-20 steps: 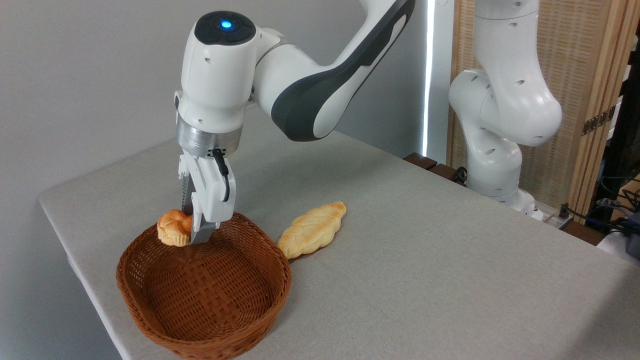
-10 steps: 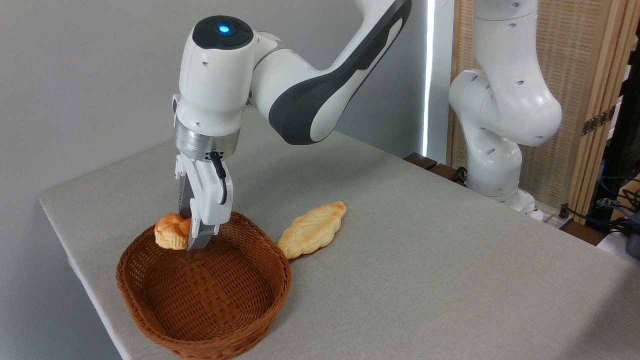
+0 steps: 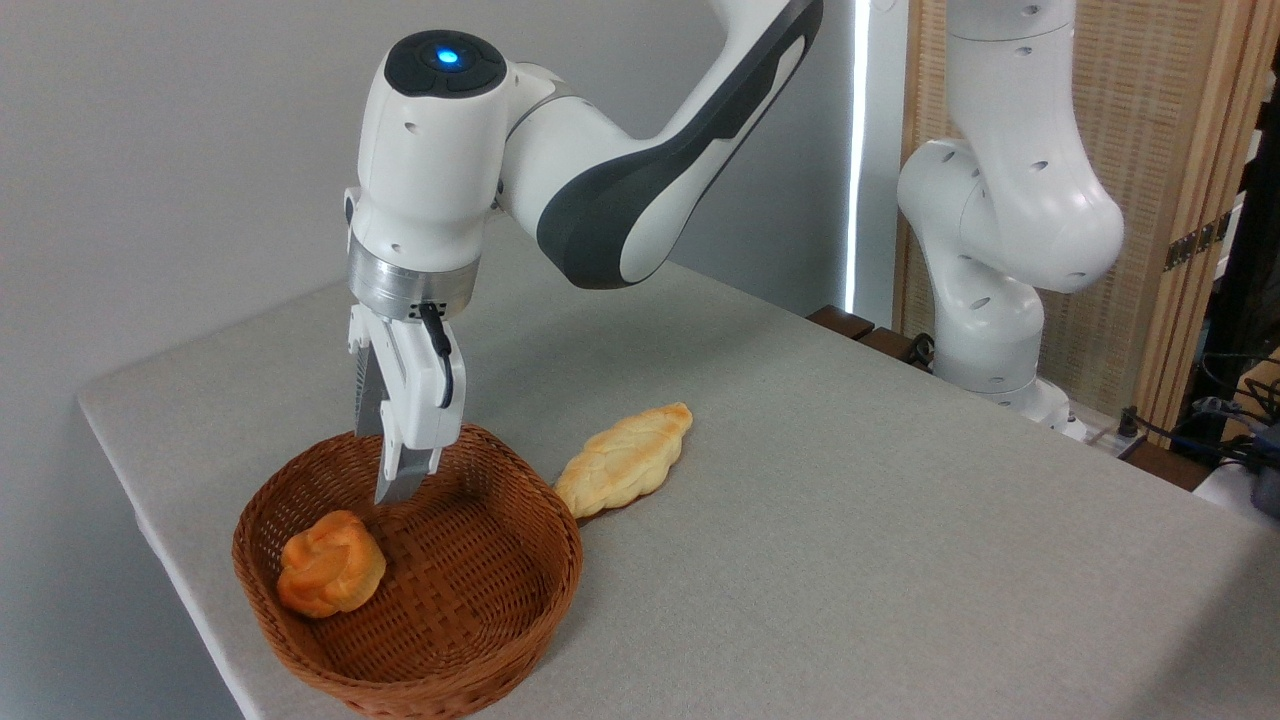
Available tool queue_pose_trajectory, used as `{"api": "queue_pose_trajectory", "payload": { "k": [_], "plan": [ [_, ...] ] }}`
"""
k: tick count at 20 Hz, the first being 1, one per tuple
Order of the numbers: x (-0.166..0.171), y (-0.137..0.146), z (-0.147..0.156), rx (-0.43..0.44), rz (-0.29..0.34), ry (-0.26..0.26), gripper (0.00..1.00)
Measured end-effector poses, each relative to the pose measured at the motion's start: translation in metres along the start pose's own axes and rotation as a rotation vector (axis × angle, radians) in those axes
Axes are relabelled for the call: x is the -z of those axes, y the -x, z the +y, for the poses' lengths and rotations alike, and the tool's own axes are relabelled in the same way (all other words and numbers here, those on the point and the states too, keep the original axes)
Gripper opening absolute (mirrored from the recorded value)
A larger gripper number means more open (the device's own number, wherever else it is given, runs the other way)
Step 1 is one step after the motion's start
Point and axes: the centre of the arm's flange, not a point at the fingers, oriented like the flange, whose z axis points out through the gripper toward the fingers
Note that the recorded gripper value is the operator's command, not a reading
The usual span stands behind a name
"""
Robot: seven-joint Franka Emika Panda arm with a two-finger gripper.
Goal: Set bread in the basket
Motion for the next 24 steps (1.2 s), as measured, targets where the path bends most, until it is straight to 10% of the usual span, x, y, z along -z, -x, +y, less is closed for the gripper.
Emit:
{"api": "queue_pose_trajectory", "payload": {
  "k": [13, 19, 24],
  "plan": [
    [0.093, 0.028, -0.014, 0.049, 0.025, -0.023, 1.00],
    [0.176, 0.040, -0.008, 0.238, -0.203, -0.033, 1.00],
    [0.169, 0.032, 0.006, 0.356, -0.356, -0.055, 1.00]
  ]
}}
